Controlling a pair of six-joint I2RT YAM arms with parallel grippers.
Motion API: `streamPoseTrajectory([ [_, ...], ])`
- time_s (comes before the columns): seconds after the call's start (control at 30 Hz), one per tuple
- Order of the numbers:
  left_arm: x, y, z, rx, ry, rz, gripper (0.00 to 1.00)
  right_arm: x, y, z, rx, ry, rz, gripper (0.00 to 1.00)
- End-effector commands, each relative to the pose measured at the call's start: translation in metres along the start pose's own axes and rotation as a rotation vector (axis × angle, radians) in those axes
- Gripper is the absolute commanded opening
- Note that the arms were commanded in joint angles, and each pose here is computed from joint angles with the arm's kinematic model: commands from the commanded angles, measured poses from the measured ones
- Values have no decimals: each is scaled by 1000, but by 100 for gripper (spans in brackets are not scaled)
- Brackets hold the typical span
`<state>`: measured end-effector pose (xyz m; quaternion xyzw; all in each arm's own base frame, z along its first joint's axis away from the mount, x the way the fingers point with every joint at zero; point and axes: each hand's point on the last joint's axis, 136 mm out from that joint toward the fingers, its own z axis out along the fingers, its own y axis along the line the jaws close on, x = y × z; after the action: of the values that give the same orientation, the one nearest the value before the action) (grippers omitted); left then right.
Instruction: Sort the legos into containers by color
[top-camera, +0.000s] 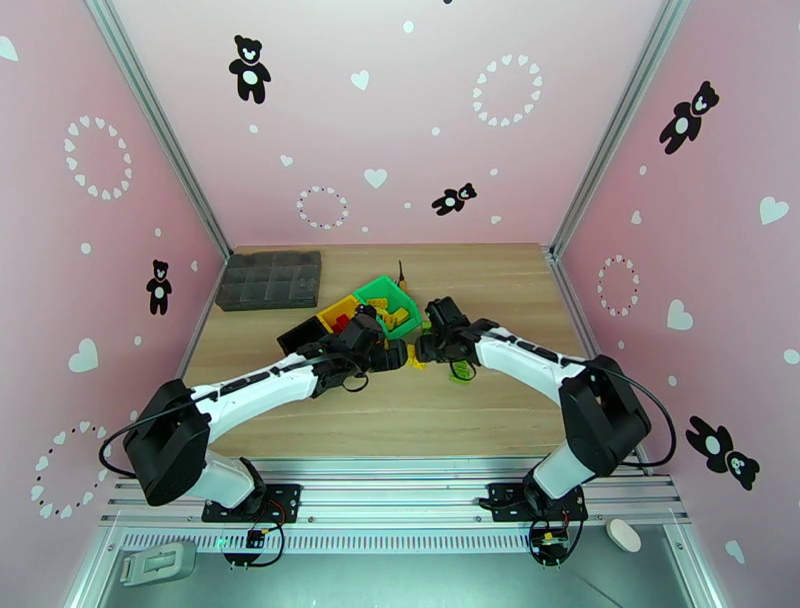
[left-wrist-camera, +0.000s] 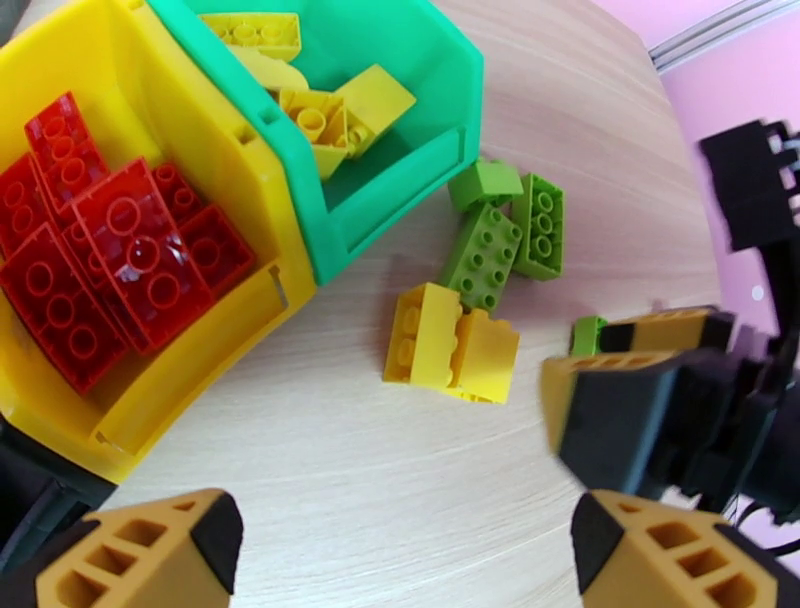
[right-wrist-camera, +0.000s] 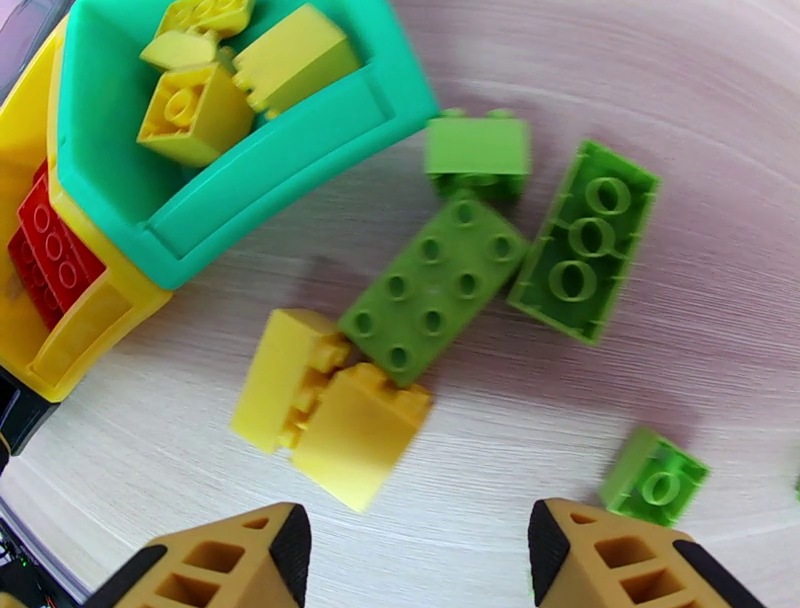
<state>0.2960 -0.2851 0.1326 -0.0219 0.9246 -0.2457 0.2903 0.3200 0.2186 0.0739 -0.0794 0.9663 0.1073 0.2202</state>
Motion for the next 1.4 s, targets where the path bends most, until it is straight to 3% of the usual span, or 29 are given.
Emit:
streamPoseTrajectory([
  [0.0,-6,10,-10,-25,-29,-13,93,6,8,12,-14,22,3,62],
  [0.73,-9,23,-17,-27,-38,-43,93,6,24,59,20,93,-38,62],
  [0.9,-10,24,-19,-28,-40,-43,93,6,17,57,58,95,-40,53],
  [1.17,-16,25,-22,-18,-48,-53,93,5,13,32,59,57,-31,29],
  [1.37,-32,28,-29,28,-62,-88,94,-24,23,-5,28,-36,-47,27],
])
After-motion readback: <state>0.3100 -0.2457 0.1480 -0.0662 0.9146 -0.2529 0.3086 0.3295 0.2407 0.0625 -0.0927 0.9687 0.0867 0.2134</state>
